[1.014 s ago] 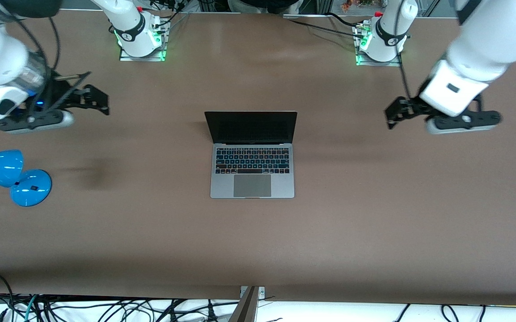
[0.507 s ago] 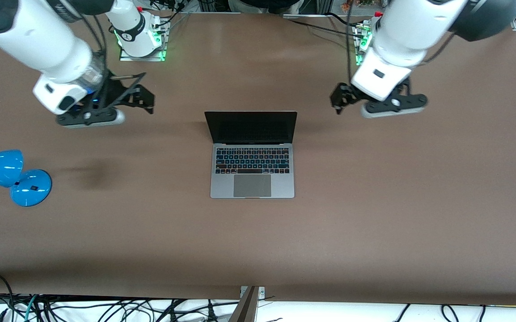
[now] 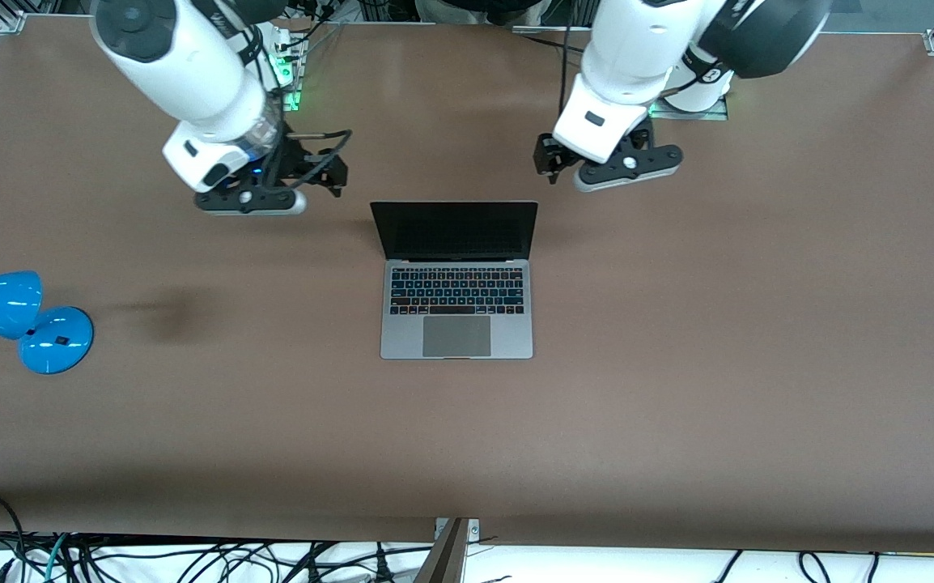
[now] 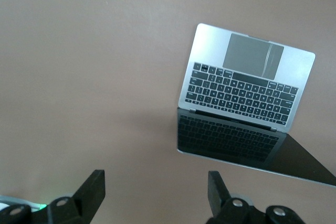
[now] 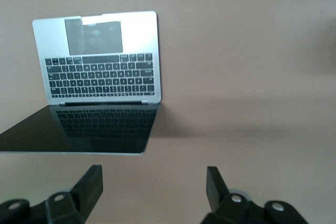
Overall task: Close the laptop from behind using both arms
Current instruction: 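Move both grippers toward the laptop's raised screen from behind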
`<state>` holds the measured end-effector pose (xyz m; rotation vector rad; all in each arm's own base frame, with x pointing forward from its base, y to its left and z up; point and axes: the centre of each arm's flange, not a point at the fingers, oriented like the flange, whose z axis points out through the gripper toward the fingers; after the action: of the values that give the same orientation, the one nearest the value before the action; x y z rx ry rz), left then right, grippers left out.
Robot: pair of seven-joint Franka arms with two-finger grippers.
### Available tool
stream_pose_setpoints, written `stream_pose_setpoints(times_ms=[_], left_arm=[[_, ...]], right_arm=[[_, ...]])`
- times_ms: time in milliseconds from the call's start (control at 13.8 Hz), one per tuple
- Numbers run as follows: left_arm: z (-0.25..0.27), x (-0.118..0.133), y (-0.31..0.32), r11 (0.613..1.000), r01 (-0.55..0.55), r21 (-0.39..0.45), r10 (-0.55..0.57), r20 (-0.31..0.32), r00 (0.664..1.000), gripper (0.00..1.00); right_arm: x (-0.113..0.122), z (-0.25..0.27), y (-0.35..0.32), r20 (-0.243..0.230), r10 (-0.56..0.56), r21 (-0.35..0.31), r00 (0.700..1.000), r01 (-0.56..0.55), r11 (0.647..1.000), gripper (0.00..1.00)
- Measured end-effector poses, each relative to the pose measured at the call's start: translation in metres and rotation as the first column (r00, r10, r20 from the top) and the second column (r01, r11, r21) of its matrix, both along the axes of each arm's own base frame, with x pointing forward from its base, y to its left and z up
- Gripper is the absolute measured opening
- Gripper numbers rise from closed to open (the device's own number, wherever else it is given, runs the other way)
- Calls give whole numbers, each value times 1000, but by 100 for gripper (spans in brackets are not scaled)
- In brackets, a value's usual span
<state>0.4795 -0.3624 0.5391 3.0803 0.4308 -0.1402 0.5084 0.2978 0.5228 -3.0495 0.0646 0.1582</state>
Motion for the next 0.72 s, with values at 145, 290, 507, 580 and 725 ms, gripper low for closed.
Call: stream_pose_setpoints(times_ms=[145, 290, 507, 580, 725], left_arm=[[-11, -5, -16, 1000, -11, -9, 11, -12, 1000, 63], [-24, -12, -29, 1000, -3, -16, 3, -20, 1000, 41], [-46, -22, -43, 1000, -15, -24, 14, -21, 1000, 11], [-54, -25, -46, 999, -21, -26, 21, -20, 1000, 2], [-69, -30, -51, 999, -28, -26, 28, -22, 999, 1]], right_arm=[[-8, -11, 16, -27, -21, -6, 999, 20, 1000, 72], [-18, -24, 33, -57, -37, -16, 998, 36, 999, 66], [-35, -45, 61, -107, -27, -14, 994, 26, 1000, 43], [-39, -53, 68, -124, -23, -3, 992, 22, 1000, 37], [-44, -66, 77, -158, -17, 13, 987, 19, 1000, 21]])
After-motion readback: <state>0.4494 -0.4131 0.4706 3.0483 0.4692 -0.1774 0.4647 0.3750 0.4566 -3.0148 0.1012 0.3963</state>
